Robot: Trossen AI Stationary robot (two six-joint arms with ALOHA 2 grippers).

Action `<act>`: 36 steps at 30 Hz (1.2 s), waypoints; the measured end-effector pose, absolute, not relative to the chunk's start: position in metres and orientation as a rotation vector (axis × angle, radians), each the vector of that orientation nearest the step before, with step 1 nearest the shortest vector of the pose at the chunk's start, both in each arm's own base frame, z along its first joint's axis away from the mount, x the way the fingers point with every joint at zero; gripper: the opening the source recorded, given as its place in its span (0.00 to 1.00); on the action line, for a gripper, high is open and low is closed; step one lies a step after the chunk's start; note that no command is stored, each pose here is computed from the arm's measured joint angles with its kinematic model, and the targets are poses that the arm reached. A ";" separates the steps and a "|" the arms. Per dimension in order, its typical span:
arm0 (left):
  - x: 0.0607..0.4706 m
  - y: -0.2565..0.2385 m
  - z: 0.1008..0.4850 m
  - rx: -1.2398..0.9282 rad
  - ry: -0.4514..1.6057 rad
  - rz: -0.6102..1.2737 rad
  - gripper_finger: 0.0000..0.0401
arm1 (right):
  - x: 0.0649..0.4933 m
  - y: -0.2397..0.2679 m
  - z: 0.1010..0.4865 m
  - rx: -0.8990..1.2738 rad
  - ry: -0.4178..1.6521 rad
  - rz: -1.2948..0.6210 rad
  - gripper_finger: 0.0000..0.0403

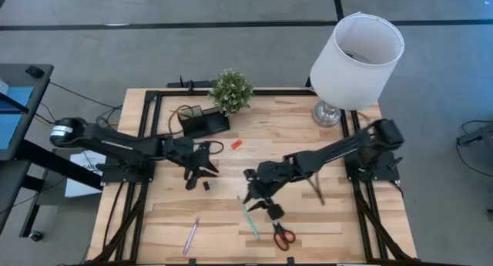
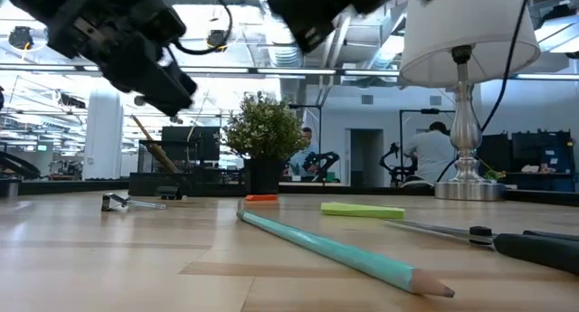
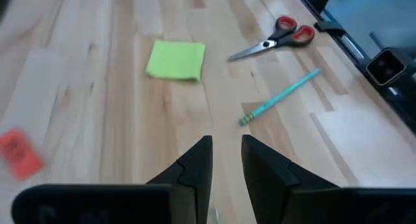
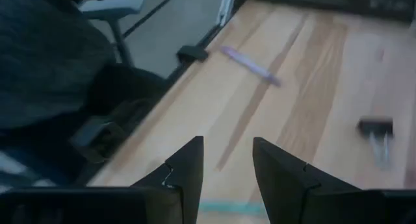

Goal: Pick and place office supplies into organizer
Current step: Put the sky blue pencil into the black organizer

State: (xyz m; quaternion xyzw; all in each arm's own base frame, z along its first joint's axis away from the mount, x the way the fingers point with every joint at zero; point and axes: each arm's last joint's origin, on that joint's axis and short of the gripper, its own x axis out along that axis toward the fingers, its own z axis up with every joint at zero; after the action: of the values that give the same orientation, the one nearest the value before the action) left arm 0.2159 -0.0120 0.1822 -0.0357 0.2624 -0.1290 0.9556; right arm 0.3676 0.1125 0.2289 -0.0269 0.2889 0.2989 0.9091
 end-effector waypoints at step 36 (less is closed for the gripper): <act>0.335 -0.044 0.087 0.222 0.394 -0.807 0.19 | 0.340 0.151 0.238 0.053 0.704 0.667 0.31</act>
State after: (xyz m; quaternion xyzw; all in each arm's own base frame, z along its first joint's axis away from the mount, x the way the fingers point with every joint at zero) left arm 0.3347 -0.0440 0.0869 0.1072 0.1902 -0.3893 0.8948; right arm 0.3403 0.1511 0.2383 0.0257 0.3381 0.3205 0.8845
